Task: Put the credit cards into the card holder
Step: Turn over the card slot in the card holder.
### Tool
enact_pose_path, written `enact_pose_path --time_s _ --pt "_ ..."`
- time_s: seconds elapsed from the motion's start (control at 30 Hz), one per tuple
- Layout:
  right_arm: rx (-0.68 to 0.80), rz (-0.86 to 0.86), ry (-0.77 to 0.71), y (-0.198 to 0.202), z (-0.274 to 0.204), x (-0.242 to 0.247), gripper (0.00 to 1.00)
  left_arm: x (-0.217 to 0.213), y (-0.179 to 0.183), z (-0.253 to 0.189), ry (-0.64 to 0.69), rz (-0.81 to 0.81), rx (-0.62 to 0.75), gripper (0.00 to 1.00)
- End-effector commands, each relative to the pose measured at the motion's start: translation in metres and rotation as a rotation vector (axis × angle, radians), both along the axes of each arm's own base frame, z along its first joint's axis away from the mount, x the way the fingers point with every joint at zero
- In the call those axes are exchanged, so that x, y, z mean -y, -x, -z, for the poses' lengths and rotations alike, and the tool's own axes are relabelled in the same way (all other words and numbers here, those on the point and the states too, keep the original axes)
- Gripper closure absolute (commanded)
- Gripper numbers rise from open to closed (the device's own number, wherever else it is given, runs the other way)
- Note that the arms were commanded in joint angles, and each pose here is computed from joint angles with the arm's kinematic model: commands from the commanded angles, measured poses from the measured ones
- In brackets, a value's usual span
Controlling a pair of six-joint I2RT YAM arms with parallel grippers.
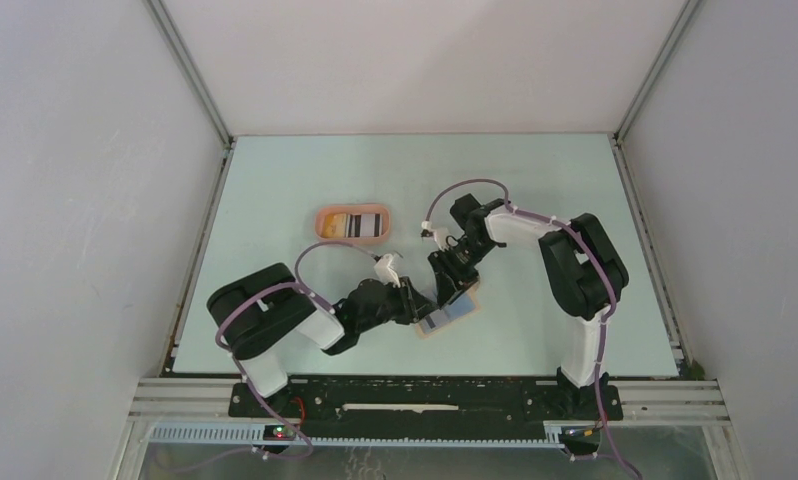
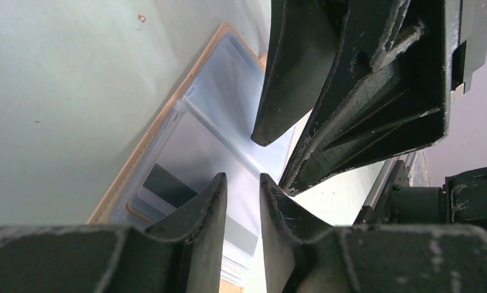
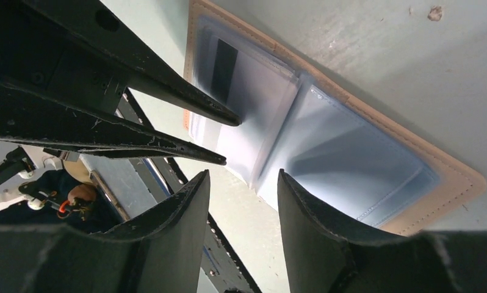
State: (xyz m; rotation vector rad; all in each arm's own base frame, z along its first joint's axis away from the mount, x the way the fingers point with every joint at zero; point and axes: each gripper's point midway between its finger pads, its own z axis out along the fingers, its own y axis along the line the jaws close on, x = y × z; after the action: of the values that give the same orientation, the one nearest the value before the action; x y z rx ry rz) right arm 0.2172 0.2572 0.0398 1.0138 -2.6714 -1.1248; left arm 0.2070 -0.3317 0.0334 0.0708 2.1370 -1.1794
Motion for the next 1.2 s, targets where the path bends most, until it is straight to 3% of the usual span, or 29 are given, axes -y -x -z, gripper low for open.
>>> enact_pose_path --time_s 0.0,0.37,0.67,1.17 --pt "0.039 -0.017 0.006 -0.002 0.001 -0.004 0.46 0.001 -0.002 -0.004 -0.006 0.003 0.008 0.68" --pt "0.058 -0.032 0.054 0.001 0.012 -0.009 0.49 -0.015 -0.008 -0.031 -0.011 -0.027 0.104 0.68" --pt "0.096 -0.029 0.135 -0.003 0.025 -0.005 0.66 -0.049 -0.007 -0.034 -0.062 -0.098 0.155 0.66" --pt "0.129 0.014 0.133 -0.015 0.015 0.002 0.90 -0.098 -0.020 -0.066 -0.157 -0.230 0.274 0.60"
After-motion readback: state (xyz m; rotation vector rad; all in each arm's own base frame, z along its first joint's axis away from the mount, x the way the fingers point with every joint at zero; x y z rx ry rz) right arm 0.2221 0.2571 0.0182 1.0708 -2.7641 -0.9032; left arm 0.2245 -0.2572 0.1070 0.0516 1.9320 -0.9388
